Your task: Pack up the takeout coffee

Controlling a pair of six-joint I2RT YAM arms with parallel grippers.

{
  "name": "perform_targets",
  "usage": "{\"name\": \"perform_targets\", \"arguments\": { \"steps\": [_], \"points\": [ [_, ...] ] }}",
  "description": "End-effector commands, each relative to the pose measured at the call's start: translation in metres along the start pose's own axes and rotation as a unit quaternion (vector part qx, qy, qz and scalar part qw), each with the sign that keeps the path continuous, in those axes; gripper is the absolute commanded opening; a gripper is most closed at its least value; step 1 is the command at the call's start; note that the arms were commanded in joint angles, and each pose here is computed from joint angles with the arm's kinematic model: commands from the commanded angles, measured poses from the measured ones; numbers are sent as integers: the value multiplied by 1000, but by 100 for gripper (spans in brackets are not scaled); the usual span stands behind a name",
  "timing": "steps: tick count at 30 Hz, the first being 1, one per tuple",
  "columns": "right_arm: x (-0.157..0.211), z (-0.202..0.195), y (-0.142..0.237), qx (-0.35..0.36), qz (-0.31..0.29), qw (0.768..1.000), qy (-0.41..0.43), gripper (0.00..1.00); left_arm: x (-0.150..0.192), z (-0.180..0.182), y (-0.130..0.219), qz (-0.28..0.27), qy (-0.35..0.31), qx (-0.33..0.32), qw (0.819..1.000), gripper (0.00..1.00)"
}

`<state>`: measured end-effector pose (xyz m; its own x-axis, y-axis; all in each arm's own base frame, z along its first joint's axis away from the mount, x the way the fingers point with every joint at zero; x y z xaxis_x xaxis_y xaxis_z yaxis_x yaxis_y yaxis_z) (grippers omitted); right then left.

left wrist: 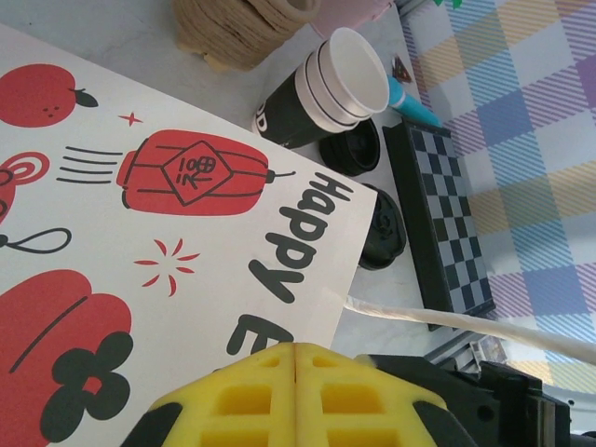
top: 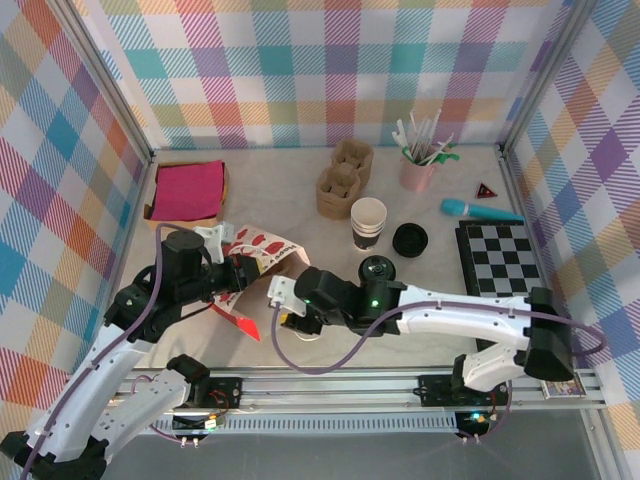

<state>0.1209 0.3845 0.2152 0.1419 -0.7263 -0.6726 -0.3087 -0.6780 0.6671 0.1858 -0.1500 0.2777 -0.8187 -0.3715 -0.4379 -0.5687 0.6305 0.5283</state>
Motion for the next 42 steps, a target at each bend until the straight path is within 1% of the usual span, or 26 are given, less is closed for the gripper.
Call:
{"name": "perform_targets", "arguments": {
  "steps": [1,3,8,12,15,18,24,29,37,42],
  "points": [
    [-13,6,-8,-37,-7,997,69,50,0,-10,10,6,-16,15,1000,0],
    [-14,4,-17,-40,-3,996,85,50,1,-12,11,11,-17,20,1000,0],
    [-22,-1,-33,-34,-15,992,120,52,-1,-18,15,9,-21,30,999,0],
    [-22,-8,-48,-2,-22,988,153,55,-2,-23,17,11,-21,36,999,0],
    [-25,-15,-51,21,-22,984,177,55,-3,-24,19,10,-26,30,999,0],
    [-27,-18,-54,28,-24,981,191,56,-4,-25,21,9,-28,32,999,0],
    [-12,-21,-77,13,11,978,210,56,-4,-32,22,14,-29,48,998,0],
    [-9,-26,-90,24,23,974,223,56,-4,-37,24,18,-30,60,998,0],
    [-14,-36,-90,56,31,971,232,55,-3,-35,26,15,-34,52,998,0],
    [-27,-37,-73,82,-22,967,240,55,-2,-29,23,16,-34,40,998,0]
  ]
}}
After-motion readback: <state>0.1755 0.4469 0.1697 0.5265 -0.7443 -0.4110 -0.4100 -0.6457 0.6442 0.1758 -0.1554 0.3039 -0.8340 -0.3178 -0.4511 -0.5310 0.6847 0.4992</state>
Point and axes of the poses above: each hand's point on the last joint's axis, 136 mm out from that joint toward the fingers, its own y axis back along the fingers, its own z axis along the line the jaws close on, x = y × z, the point moved 2 cm from there along y, back along the fingers, and after that the axes turned 9 degrees about y, right-handed, at the moved point
